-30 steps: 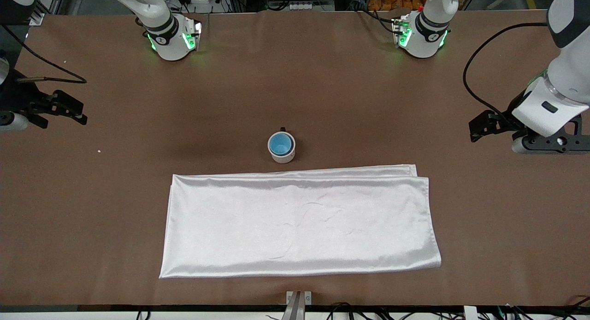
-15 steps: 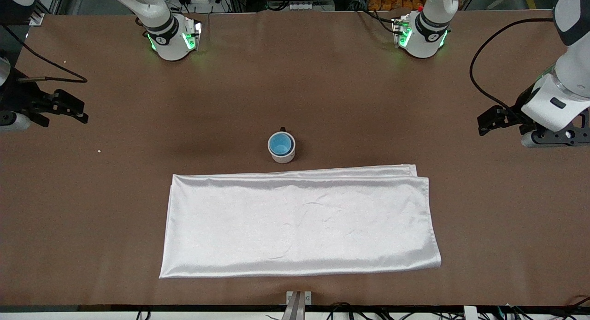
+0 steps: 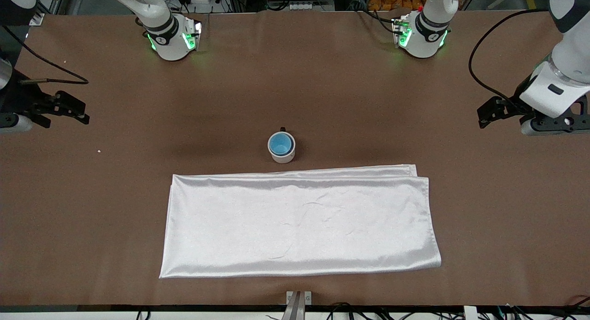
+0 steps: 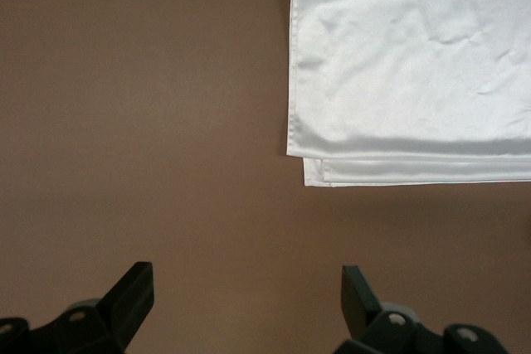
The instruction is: Place blue cup into white mug on table
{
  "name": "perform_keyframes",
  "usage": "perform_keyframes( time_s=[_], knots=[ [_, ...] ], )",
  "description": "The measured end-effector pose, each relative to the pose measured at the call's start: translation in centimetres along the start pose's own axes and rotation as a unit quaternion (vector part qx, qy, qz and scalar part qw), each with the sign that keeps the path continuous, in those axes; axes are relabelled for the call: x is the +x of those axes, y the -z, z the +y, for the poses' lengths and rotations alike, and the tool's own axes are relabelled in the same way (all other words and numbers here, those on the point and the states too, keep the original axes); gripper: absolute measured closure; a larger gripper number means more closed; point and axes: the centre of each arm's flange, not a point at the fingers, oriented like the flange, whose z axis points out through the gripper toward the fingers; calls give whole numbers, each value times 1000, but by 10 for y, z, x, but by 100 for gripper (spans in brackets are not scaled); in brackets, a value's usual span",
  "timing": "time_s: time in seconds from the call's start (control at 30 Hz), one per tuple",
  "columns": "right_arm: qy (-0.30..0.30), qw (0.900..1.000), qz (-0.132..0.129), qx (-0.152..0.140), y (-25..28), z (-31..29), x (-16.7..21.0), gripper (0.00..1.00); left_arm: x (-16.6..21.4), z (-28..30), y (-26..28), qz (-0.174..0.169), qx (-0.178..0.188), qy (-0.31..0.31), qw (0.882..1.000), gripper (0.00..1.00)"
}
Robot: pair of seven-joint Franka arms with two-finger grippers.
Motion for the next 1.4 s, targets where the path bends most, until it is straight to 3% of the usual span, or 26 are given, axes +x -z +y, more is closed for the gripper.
perform_keyframes(
  time_s=[0.43, 0.73, 1.4],
  knots=[
    [0, 1000, -1, 0, -1, 0, 1, 0, -3, 0, 7, 4, -1, 0, 1000, 0],
    [0, 1000, -1, 0, -1, 0, 1, 0, -5, 1, 6, -7, -34, 11, 999, 0],
    [0, 1000, -1, 0, -2, 0, 1, 0, -9, -2, 9, -11, -34, 13, 999, 0]
  ],
)
